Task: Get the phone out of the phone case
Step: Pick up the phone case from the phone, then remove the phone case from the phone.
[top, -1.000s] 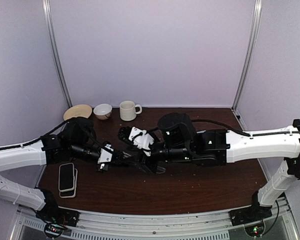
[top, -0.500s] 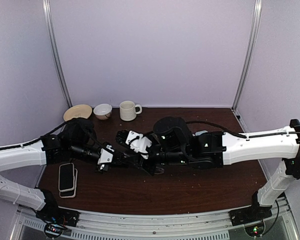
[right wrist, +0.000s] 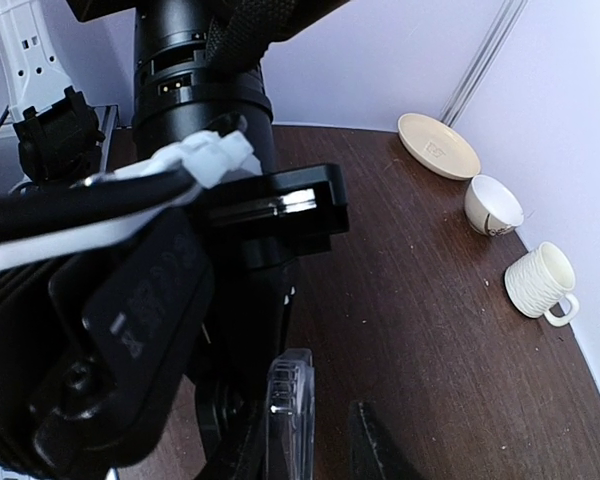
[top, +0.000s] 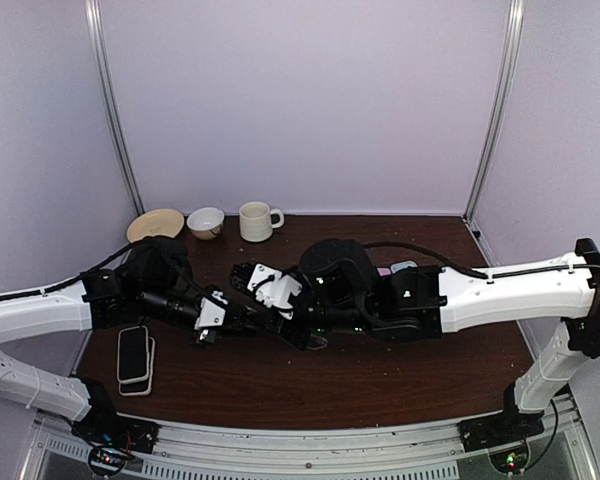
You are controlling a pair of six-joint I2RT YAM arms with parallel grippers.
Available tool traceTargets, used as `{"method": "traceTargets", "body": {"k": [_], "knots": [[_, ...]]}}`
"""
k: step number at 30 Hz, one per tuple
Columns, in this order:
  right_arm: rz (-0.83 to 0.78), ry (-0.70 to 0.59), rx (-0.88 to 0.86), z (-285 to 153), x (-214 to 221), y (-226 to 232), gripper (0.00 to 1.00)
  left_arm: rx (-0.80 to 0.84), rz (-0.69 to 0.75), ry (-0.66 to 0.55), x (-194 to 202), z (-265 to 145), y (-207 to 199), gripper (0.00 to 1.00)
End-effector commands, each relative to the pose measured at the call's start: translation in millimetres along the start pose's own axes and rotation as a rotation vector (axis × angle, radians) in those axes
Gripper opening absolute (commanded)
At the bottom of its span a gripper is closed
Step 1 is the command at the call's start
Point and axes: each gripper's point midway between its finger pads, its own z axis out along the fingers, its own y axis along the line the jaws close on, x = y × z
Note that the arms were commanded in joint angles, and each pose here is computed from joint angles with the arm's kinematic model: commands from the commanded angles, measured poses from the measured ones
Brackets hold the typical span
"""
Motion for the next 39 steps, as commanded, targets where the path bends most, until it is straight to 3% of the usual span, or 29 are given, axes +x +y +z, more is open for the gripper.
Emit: {"method": "traceTargets", "body": {"k": [1,6,20,39], "knots": [[-0.008,0.026,0.023,2.6,2.8,-5.6,0.27,-0.072,0.108,-0.130,-42.5,-13.9,20.2,0.00],[-0.016,0.018,-0.081,0.7,3.9,14.4,0.25,-0.084,0.104,-0.118,-41.0,-13.5,23.0,0.00],[-0.038,0.063,-0.101,3.0,15.2,25.2,0.13,-0.107,0.106,-0.107,-40.4,-15.1,27.1,0.00],[-0.045,0.093,-0.105,-6.4,29.9,30.5,0.11,-0.171,0.115,-0.057,-33.4,-18.7,36.7,0.00]]}}
